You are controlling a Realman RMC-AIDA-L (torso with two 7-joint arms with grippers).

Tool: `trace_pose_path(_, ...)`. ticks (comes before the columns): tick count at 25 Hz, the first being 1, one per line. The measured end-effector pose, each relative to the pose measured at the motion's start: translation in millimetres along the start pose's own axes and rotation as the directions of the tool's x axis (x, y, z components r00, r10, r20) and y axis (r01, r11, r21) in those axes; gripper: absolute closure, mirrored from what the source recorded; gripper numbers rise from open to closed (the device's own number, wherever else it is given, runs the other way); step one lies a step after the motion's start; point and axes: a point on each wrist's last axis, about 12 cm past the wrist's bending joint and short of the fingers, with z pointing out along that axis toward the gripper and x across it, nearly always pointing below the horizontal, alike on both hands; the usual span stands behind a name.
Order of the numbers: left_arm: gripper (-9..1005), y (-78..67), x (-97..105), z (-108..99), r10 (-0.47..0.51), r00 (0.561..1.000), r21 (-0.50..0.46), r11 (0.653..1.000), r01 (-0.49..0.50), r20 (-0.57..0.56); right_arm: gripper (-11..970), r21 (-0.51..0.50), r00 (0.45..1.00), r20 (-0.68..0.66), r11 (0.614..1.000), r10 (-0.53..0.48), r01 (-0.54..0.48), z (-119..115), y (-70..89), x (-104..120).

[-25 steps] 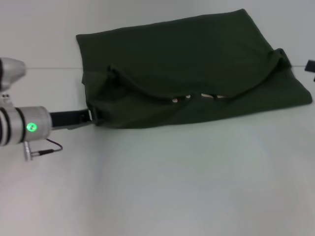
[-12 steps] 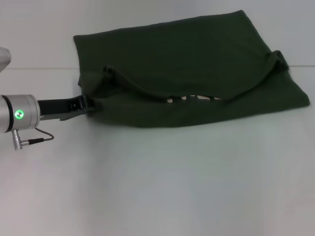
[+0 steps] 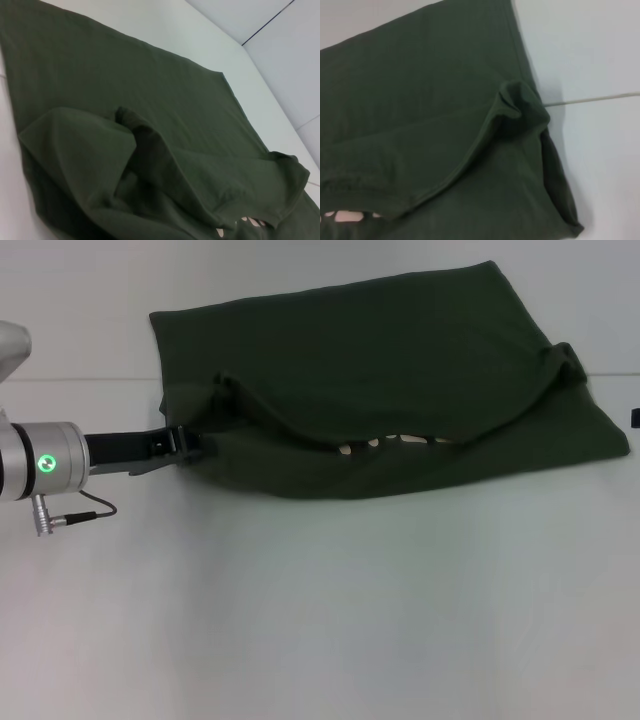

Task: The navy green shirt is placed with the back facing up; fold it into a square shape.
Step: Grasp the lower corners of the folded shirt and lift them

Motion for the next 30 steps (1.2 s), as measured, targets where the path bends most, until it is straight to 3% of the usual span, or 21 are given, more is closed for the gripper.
trace_pose_path(10, 997, -2.6, 6, 4, -0.007, 1.000, 0.010, 1.000, 0.007, -0.002, 252, 0.117, 0.997, 0.057, 0.992, -0.060, 0.053, 30, 3.2, 6)
trace_pose_path(30, 997, -4.8, 6, 6, -0.006, 1.000, 0.014, 1.000, 0.006, 0.004, 253, 0.203, 0.979, 0.135, 0.971, -0.154, 0.125, 72, 29.2, 23)
